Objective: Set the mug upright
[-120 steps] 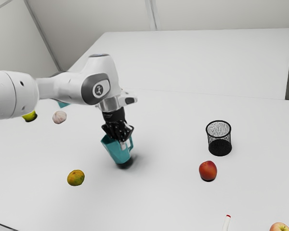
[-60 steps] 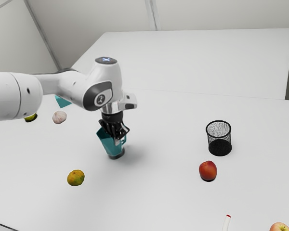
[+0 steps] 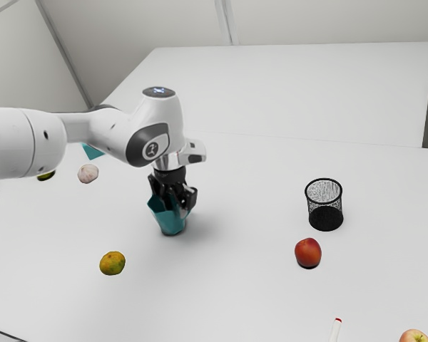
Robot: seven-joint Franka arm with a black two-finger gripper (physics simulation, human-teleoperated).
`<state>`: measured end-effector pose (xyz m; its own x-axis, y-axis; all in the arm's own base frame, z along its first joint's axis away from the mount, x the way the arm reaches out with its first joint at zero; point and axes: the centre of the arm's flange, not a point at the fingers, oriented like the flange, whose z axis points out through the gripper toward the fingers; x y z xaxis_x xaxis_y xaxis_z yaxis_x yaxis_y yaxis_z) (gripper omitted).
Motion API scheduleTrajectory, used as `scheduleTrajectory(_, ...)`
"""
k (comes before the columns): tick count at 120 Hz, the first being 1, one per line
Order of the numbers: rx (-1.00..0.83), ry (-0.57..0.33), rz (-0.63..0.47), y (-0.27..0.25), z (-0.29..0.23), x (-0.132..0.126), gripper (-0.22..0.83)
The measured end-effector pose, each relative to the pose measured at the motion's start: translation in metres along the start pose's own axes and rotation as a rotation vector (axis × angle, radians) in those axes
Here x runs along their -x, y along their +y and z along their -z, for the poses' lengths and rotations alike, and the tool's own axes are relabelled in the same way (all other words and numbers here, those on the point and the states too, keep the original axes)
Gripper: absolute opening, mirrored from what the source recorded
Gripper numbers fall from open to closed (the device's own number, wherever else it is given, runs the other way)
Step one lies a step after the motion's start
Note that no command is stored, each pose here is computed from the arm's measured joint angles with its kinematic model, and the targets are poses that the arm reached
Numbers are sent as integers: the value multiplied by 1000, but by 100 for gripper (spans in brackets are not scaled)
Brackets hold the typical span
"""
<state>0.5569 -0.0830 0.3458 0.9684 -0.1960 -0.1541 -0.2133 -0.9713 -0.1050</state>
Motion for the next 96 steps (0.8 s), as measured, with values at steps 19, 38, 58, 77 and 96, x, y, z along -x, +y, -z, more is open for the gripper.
scheduleTrajectory(19, -3, 38, 3, -2, 23, 5, 44)
scheduleTrajectory(38, -12, 99, 7, -5, 57, 11, 53)
scheduleTrajectory(58, -25, 174, 4, -5, 96, 13, 58)
scheduleTrajectory(77, -30, 244, 13, -9, 135, 12, 60)
scheduleTrajectory(96, -35, 283, 25, -14, 175, 11, 61)
